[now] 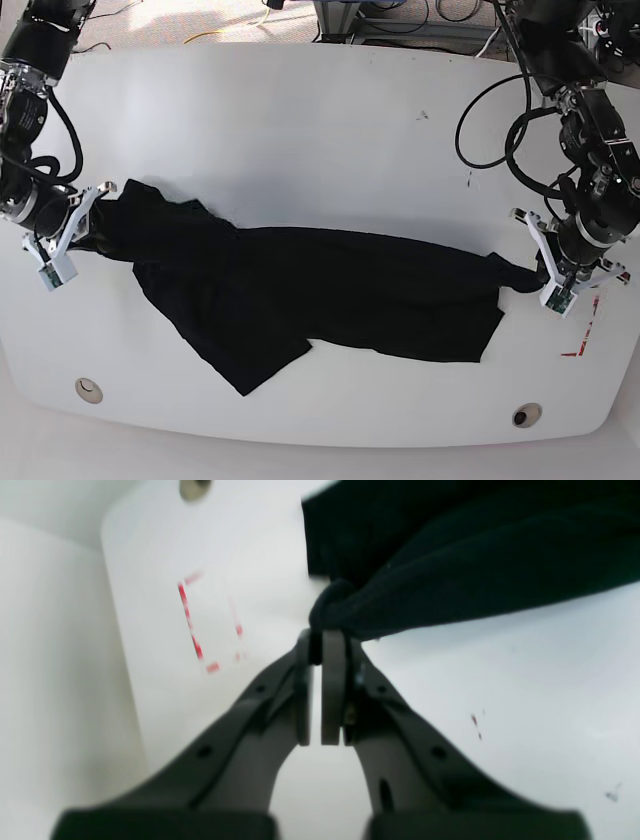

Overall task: Layout the t-shirt on the table in an organized manner, then fold the t-shirt properly
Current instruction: 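Drag the shirt back toward the robot with both grippers, spreading it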

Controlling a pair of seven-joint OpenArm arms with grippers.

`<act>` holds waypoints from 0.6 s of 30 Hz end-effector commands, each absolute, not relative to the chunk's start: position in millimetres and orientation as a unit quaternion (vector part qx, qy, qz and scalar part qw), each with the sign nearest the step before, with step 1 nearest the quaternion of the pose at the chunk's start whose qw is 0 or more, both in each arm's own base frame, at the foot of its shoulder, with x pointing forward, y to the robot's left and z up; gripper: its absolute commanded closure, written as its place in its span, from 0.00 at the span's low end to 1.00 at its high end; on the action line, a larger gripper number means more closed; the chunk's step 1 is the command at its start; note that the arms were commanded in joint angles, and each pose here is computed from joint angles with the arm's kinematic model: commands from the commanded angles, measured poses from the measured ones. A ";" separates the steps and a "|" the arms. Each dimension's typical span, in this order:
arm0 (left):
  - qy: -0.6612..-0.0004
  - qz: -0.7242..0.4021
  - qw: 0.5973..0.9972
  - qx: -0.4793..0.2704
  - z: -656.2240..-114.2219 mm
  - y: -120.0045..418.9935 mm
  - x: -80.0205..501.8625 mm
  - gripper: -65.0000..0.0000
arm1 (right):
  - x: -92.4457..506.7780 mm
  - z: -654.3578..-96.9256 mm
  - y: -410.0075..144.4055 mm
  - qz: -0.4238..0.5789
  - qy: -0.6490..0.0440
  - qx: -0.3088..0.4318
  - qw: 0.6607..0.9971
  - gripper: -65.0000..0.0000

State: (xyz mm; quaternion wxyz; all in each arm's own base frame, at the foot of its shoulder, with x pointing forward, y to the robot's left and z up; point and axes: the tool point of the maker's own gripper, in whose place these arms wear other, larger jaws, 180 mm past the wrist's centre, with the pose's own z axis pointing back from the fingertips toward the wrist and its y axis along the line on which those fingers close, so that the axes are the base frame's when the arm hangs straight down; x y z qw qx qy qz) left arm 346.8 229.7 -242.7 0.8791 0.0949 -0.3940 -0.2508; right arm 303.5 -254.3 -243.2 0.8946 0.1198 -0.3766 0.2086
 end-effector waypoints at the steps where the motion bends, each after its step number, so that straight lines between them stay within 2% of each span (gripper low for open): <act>1: -0.404 -0.245 0.876 0.100 -238.6 235.6 343.0 1.00 | 301.1 -232.1 -251.2 0.221 -0.394 0.114 0.885 1.00; 18: -0.299 -0.179 0.931 0.108 -303.4 287.2 260.0 1.00 | 213.0 -309.3 -224.7 0.188 -0.287 0.173 0.923 1.00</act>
